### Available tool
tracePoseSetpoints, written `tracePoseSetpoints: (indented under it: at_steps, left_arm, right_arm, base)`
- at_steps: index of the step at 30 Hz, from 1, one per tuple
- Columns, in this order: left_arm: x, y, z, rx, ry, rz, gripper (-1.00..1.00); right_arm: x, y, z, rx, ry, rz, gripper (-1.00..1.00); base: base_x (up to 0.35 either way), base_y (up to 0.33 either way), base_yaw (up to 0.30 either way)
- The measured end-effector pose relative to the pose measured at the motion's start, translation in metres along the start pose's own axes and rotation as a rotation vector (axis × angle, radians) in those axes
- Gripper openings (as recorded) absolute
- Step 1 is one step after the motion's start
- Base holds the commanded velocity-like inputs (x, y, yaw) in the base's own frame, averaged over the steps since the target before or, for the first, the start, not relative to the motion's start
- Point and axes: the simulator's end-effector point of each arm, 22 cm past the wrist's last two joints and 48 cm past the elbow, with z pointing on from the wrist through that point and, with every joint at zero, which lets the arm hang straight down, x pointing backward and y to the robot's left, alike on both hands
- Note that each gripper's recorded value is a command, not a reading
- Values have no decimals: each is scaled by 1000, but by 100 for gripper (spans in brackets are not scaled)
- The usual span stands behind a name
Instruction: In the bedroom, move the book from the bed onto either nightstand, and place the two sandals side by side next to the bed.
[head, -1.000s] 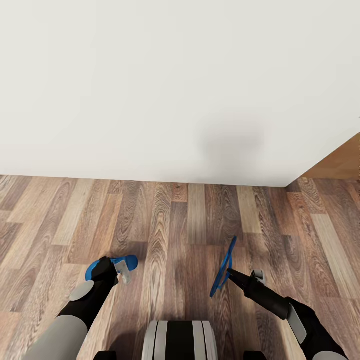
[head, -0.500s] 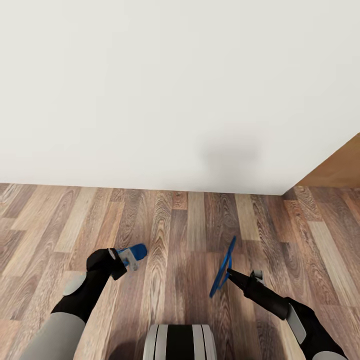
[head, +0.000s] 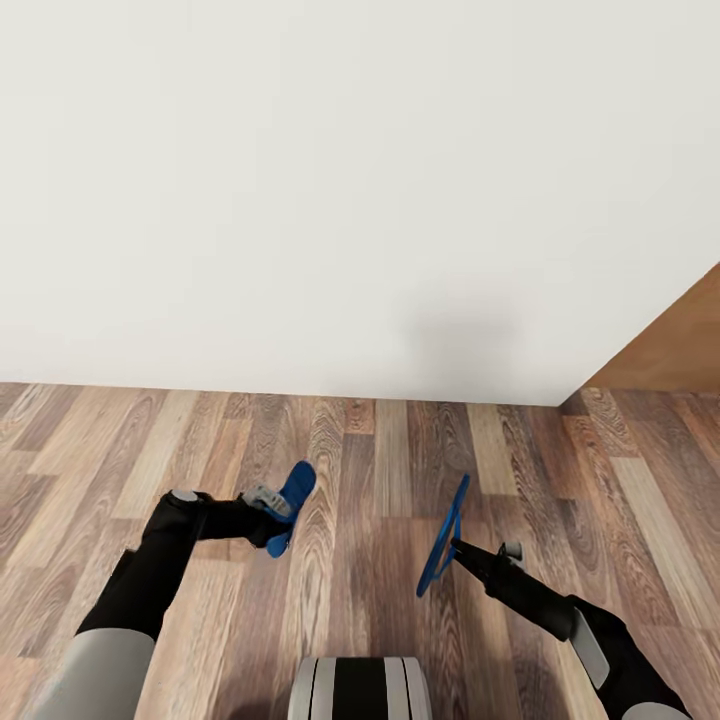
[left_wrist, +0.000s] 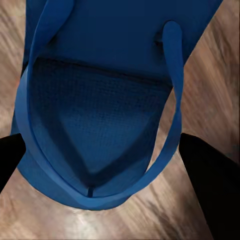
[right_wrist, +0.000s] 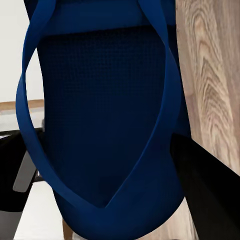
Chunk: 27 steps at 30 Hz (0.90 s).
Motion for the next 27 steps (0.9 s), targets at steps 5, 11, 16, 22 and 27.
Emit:
tracePoseSetpoints:
  at_steps: [5, 11, 16, 22, 27]
  left_arm:
    - [-16, -14, -13, 141, -172, -129, -100]
    - [7, -35, -10, 286, -300, -264, -100]
    - [9, -39, -14, 300, -361, -289, -100]
    - [30, -17, -27, 252, -404, -382, -100]
    - [20, 7, -51, 195, -492, -384, -100]
  right_arm:
    - [-2, 6, 0, -3, -3, -25, -100]
    - [-4, 7, -5, 4, -31, -113, -100]
    - [-1, 9, -8, 5, -36, -111, -100]
    - [-2, 17, -8, -5, -39, -120, -100]
    - [-5, 27, -7, -16, -42, -136, -100]
  base:
    - [0, 0, 0]
    - [0, 0, 0]
    - [0, 0, 0]
    - [0, 0, 0]
    - [0, 0, 0]
